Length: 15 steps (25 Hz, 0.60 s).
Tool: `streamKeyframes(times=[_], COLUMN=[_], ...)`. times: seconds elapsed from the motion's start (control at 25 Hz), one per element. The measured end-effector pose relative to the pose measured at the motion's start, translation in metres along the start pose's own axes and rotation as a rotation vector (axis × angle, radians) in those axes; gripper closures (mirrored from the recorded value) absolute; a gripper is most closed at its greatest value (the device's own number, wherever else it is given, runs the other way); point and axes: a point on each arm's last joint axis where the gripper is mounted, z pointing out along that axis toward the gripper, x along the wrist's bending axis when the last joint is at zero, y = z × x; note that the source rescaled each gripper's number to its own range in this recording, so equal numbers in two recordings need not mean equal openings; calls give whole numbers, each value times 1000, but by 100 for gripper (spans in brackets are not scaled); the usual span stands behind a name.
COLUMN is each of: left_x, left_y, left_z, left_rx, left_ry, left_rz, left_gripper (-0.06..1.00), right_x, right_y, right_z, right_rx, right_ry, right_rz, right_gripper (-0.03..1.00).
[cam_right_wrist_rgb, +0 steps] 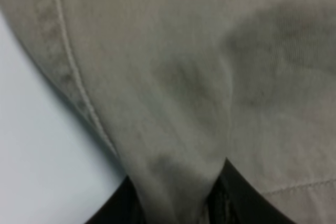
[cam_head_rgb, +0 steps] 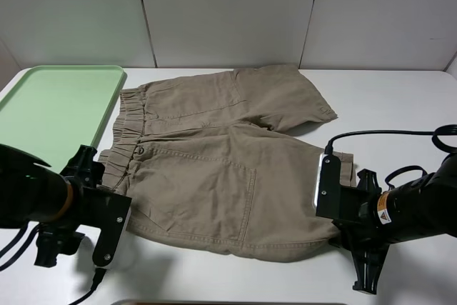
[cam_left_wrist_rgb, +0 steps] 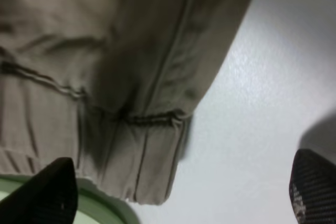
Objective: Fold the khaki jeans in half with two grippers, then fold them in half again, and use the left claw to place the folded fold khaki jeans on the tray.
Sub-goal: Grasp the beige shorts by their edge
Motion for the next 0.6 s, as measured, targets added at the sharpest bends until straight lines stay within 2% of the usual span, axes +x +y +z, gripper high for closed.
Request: streamKeyframes(times=[0.2, 0.36, 0.48, 0.52, 0.56, 0.6], left_x=[16, 18, 18, 18, 17, 16], left_y=[7, 8, 8, 8, 10, 10], left_z=[10, 14, 14, 15, 16, 16], left_rx=[92, 118, 117, 117, 104, 97], left_ry=[15, 17, 15, 13, 3, -1], left_rz=[-83, -71, -72, -71, -80, -83], left_gripper=[11, 13, 19, 25, 39, 44], right_x=[0, 0, 0, 0, 0, 0], right_y=[0, 0, 0, 1, 1, 1], right_z=[0, 0, 1, 1, 1, 1], right_rx=[-1, -3, -5, -10, -11, -13], right_ry=[0, -2, -3, -6, -7, -8], right_rz=[2, 3, 3, 3, 4, 4], right_gripper=[66, 66, 66, 66, 66, 66])
